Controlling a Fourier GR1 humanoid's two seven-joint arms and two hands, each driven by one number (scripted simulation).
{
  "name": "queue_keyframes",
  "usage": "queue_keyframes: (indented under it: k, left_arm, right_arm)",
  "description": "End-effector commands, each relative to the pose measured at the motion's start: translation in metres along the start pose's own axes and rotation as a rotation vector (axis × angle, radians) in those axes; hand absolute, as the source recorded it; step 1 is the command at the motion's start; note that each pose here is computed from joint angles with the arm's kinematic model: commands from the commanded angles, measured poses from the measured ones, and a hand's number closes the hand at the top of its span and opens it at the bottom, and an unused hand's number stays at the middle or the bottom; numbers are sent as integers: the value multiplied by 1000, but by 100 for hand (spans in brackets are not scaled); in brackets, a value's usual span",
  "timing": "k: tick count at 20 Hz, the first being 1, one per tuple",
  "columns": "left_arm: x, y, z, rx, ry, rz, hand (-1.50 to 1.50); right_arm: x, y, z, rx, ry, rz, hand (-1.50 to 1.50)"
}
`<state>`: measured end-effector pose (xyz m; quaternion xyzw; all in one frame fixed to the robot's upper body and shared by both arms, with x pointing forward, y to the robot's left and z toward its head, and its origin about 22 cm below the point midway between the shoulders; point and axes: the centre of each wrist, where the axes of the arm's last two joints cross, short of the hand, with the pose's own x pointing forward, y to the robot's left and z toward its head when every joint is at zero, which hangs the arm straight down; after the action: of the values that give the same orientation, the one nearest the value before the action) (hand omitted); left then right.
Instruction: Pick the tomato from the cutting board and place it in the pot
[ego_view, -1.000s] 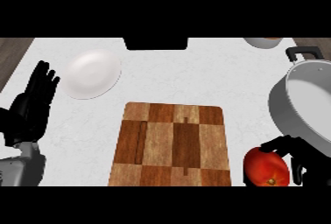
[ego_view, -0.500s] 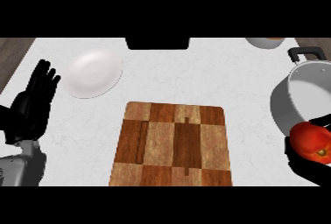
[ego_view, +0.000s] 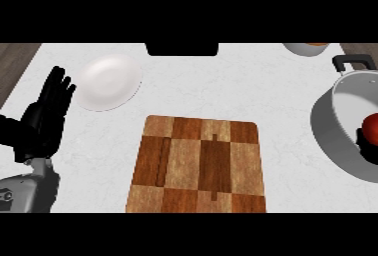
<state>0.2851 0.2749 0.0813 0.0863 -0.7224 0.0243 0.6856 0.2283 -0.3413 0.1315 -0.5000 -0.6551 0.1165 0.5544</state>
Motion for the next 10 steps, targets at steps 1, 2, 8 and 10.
queue_keyframes:
  k: [1, 2, 8, 10]
  left_arm:
    - [7, -2, -6, -2, -2, 12, 0]
    - [12, 0, -7, 15, -11, 8, 0]
    - [-5, -6, -1, 6, 0, 8, 0]
    - [-2, -4, -3, 2, -2, 3, 0]
  right_arm:
    - [-27, -2, -21, -83, -10, 284, 150]
    - [-42, 4, -20, -80, 3, 296, 150]
    - [-76, 31, -67, -45, 25, 320, 150]
    - [-100, 43, -72, -18, 34, 318, 150]
